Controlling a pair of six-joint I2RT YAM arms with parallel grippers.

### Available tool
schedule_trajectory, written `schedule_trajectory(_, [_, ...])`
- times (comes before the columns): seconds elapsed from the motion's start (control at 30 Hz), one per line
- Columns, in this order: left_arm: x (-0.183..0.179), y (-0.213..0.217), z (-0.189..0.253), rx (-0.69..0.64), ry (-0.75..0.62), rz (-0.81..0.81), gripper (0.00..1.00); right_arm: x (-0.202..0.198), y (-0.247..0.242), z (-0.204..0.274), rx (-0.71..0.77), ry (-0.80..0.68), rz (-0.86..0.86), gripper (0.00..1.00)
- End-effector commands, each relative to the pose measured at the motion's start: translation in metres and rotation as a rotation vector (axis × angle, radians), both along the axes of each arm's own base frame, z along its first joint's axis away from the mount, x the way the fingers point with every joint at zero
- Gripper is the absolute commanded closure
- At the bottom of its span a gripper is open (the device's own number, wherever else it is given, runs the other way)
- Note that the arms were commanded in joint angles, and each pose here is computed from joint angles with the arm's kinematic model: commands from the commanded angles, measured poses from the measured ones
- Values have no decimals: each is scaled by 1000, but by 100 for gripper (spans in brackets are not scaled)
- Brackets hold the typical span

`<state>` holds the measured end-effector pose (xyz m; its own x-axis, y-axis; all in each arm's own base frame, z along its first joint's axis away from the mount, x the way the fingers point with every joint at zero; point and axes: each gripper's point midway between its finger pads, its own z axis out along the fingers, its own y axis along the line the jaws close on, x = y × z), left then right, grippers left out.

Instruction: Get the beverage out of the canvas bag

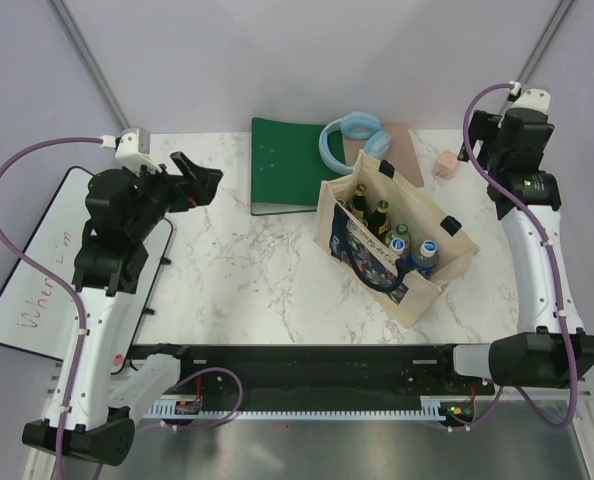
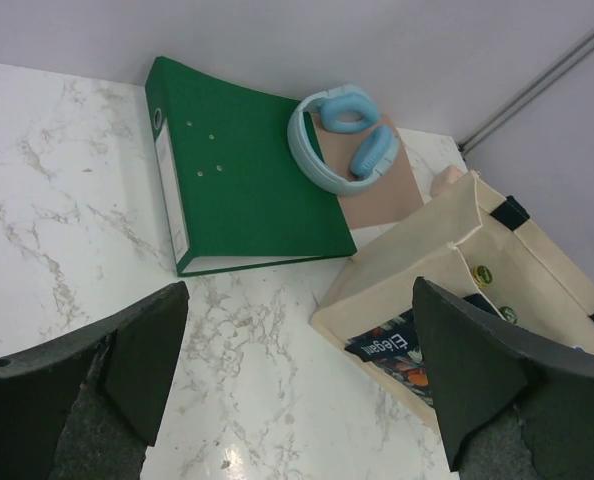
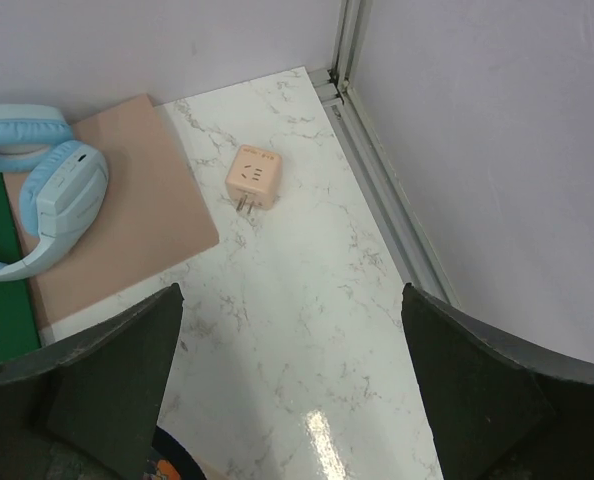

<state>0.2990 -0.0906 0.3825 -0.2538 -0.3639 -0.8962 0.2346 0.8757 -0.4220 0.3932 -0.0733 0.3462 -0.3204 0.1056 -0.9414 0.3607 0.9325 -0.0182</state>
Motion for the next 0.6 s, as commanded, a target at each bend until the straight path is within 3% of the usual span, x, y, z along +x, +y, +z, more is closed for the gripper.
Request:
schedule_trajectory(0.0, [-8, -12, 22, -72, -20, -62, 0, -7, 8, 35, 19, -98, 31, 2])
schedule_trajectory(0.07, [-8, -16, 23, -85, -12, -77, 0, -9, 14, 36, 2, -96, 82, 2])
schedule_trajectory(0.2, [-9, -24, 21, -112, 16, -116, 0, -12, 62, 28, -26, -92, 405, 2])
schedule_trajectory(0.3, [-9, -30, 19, -134, 40, -146, 0, -20, 83, 35, -81, -129, 523, 2])
schedule_trajectory(0.4, [-9, -40, 16, -166, 75, -200, 0, -35, 126, 38, -144, -133, 798, 2])
schedule_trajectory(0.57, [-10, -62, 3, -217, 160, -284, 1, -53, 175, 31, -75, -74, 1089, 2])
